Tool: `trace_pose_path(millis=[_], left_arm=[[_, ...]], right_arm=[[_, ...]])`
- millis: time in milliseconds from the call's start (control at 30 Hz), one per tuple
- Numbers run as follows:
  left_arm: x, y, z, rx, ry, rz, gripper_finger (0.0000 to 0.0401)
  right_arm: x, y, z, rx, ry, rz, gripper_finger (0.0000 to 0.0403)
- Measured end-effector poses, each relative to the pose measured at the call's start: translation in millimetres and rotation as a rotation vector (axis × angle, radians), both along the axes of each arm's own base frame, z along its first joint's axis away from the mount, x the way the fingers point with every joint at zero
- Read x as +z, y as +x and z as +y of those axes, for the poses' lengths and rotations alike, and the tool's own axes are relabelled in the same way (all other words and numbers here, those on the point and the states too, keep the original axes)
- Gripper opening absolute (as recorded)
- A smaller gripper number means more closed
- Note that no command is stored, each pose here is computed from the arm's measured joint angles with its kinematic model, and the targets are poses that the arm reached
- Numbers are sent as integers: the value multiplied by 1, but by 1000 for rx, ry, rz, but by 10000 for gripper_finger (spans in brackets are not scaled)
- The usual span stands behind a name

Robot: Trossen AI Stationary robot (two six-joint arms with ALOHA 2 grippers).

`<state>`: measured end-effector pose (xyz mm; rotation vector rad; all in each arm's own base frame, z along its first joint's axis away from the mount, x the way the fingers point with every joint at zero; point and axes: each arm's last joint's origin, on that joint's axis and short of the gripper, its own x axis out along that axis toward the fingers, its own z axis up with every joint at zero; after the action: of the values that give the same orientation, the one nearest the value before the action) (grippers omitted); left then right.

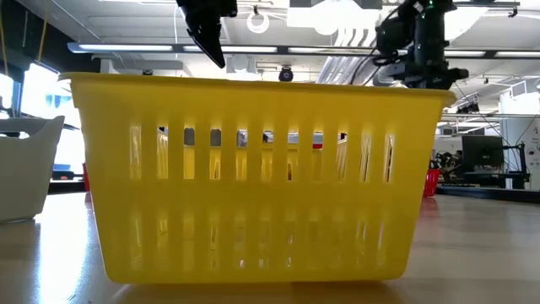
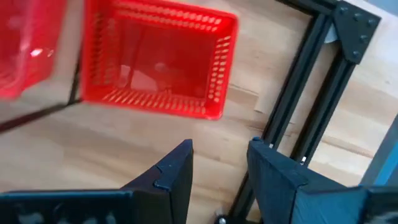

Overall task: Stack baskets on shelf by color
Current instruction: Stack the right red bin on the red bin on the shelf

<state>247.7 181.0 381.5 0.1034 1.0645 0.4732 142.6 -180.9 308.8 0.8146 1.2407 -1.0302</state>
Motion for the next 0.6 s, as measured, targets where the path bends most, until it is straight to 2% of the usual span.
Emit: trace_pose_path(millis=[233, 333, 600], left_arm=[[0, 0, 0, 0, 0, 0, 163], [0, 0, 0, 1, 1, 1, 163], [0, 0, 0, 3, 1, 0, 163]], right_arm=[[-31, -14, -17, -152, 8, -57, 135], [-41, -16, -23, -213, -21, -95, 135], [-68, -16, -28, -252, -65, -141, 135]])
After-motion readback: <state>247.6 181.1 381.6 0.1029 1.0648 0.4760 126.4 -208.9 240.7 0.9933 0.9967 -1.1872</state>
